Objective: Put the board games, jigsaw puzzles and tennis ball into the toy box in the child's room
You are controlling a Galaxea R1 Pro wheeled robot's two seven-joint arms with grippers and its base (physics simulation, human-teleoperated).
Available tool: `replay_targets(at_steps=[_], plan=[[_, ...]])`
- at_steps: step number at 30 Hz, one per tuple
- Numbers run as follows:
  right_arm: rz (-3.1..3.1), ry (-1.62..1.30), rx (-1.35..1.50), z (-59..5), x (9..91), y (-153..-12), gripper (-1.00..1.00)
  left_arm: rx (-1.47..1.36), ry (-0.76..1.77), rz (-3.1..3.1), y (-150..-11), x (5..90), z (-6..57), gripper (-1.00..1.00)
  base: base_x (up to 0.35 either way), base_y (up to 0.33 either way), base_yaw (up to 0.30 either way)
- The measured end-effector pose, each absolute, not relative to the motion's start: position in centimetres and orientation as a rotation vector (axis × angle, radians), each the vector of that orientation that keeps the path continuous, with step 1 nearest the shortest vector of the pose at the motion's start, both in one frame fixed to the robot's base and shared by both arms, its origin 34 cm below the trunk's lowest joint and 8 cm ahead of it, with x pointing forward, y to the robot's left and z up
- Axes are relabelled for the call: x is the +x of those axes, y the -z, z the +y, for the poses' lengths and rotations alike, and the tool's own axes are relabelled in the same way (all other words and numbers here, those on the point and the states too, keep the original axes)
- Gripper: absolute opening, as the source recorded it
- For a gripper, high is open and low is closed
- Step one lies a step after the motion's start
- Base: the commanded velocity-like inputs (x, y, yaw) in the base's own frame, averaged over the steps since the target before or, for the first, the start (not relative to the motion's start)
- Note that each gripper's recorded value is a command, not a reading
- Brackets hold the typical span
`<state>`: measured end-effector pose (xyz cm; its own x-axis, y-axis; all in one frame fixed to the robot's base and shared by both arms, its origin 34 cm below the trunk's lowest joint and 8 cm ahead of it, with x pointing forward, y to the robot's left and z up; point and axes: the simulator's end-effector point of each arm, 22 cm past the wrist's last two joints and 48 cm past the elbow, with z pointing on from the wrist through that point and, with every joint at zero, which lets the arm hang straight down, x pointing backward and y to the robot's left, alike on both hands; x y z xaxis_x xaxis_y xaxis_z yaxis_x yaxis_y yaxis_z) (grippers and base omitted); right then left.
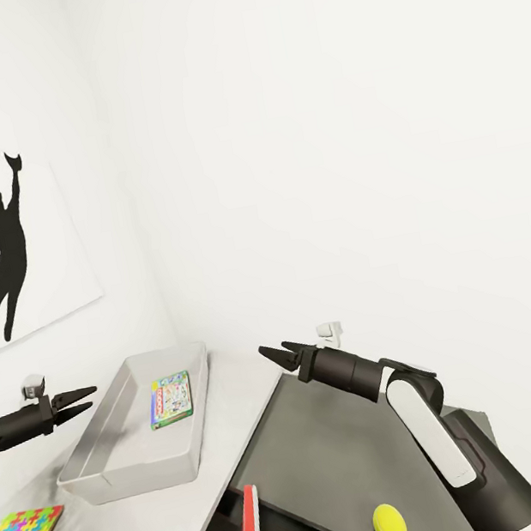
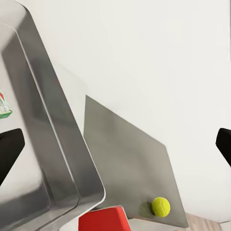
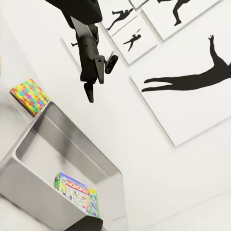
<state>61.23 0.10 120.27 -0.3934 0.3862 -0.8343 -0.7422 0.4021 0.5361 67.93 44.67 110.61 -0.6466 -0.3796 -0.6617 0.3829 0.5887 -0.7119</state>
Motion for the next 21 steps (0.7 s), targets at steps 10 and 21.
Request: replay_targets(at_steps=[10, 21], plan=[[1.500, -1.246, -0.330, -0.2, 61.0, -121.4, 1.00, 0.018, 1.146, 1.948, -111.7, 67.6, 44.5, 1.00, -0.211, -0.039, -0.002], [1.477, -1.239, -0.336, -0.3, 60.6, -122.4, 1.00, 0.031, 1.147, 1.929, -112.7, 67.2, 44.5, 1.00, -0.195, -0.093, -0.127]])
